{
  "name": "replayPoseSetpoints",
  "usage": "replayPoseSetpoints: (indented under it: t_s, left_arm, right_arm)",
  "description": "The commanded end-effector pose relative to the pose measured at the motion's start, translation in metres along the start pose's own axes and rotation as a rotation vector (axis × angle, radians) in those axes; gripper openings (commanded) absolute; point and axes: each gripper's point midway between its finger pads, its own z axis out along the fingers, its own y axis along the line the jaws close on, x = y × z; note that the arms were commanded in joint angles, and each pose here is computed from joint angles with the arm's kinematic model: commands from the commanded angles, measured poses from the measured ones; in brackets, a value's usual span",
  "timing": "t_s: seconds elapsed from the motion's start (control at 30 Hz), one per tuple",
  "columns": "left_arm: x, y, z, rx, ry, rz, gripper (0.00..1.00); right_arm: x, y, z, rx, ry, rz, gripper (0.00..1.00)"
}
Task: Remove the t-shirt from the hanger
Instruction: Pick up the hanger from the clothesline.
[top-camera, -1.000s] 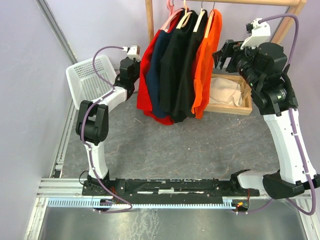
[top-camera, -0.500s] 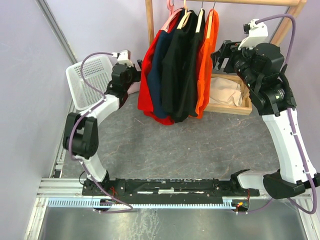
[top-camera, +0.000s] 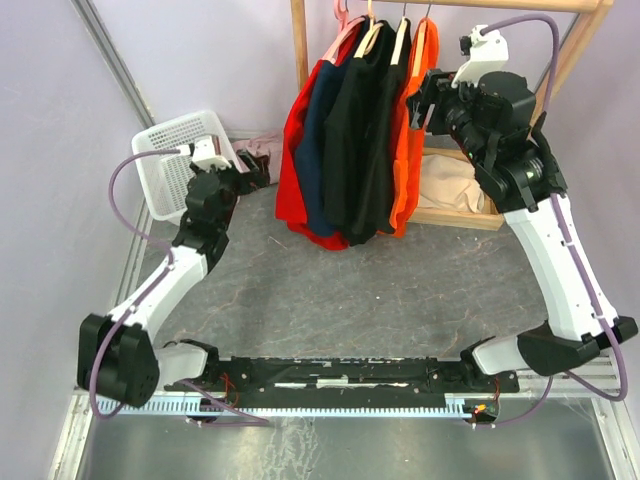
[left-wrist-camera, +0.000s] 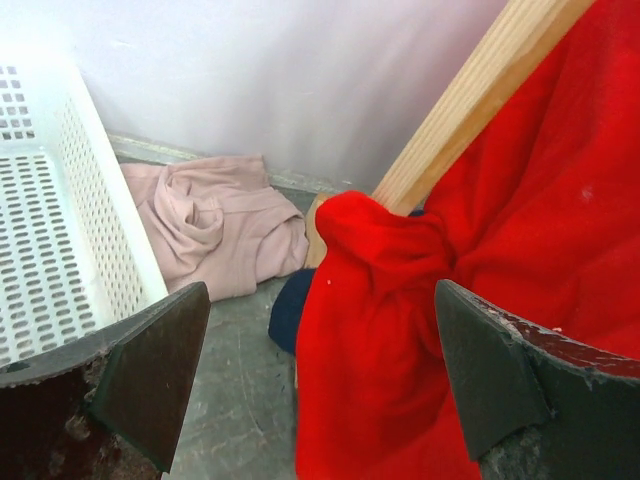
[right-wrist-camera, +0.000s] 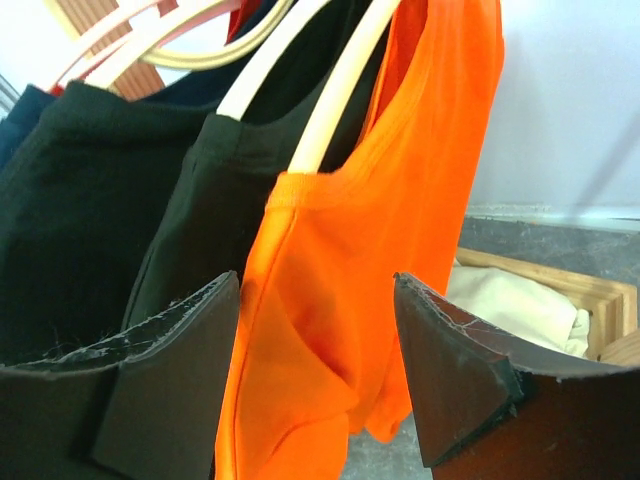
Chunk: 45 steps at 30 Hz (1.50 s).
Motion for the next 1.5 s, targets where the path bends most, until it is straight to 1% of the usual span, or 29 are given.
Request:
replayPoseSetpoints:
  t_s: [0.0,0.23,0.4,0.57,0.73,0.83,1.17,1.27,1.47]
  left_arm:
    - [-0.018,-0.012,-0.031,0.034,-0.069,-0.055,0.99]
    - [-0.008,-0.027,-0.067,0.094,-0.051,-0.05,0.99]
    - [-0.001,-0.038,-0.083,0.139,-0.027,-0.05,0.99]
    - [0.008,-0.052,-0.099,0.191,0.006,-0.043,0.99]
    - [0.016,-0.053,-0.114,0.199,0.025,-0.039,0.99]
    - [0.021,-0.052,-0.121,0.207,0.04,-0.043,0.99]
    - [0.028,-0.049,-0.136,0.216,0.058,-0.049,0.99]
    - [0.031,-0.05,-0.137,0.223,0.067,-0.05,0.99]
    - [0.033,-0.051,-0.139,0.234,0.071,-0.053,0.99]
  right_arm:
    - [-0.033,0.007,0.007,0.014,-0.089,0.02,0.7]
    - [-0.028,-0.002,0.023,0.103,-0.07,0.015,0.7]
    - [-0.024,-0.013,0.021,0.163,-0.068,0.006,0.63]
    - [-0.021,-0.02,0.017,0.192,-0.064,-0.012,0.59]
    - [-0.021,-0.024,0.016,0.211,-0.062,-0.033,0.53]
    - [-0.022,-0.024,0.018,0.216,-0.062,-0.041,0.47]
    - [-0.027,-0.023,0.023,0.222,-0.064,-0.064,0.36]
    - [-0.028,-0.024,0.026,0.224,-0.063,-0.076,0.35]
    - [-0.028,-0.023,0.036,0.233,-0.057,-0.101,0.37]
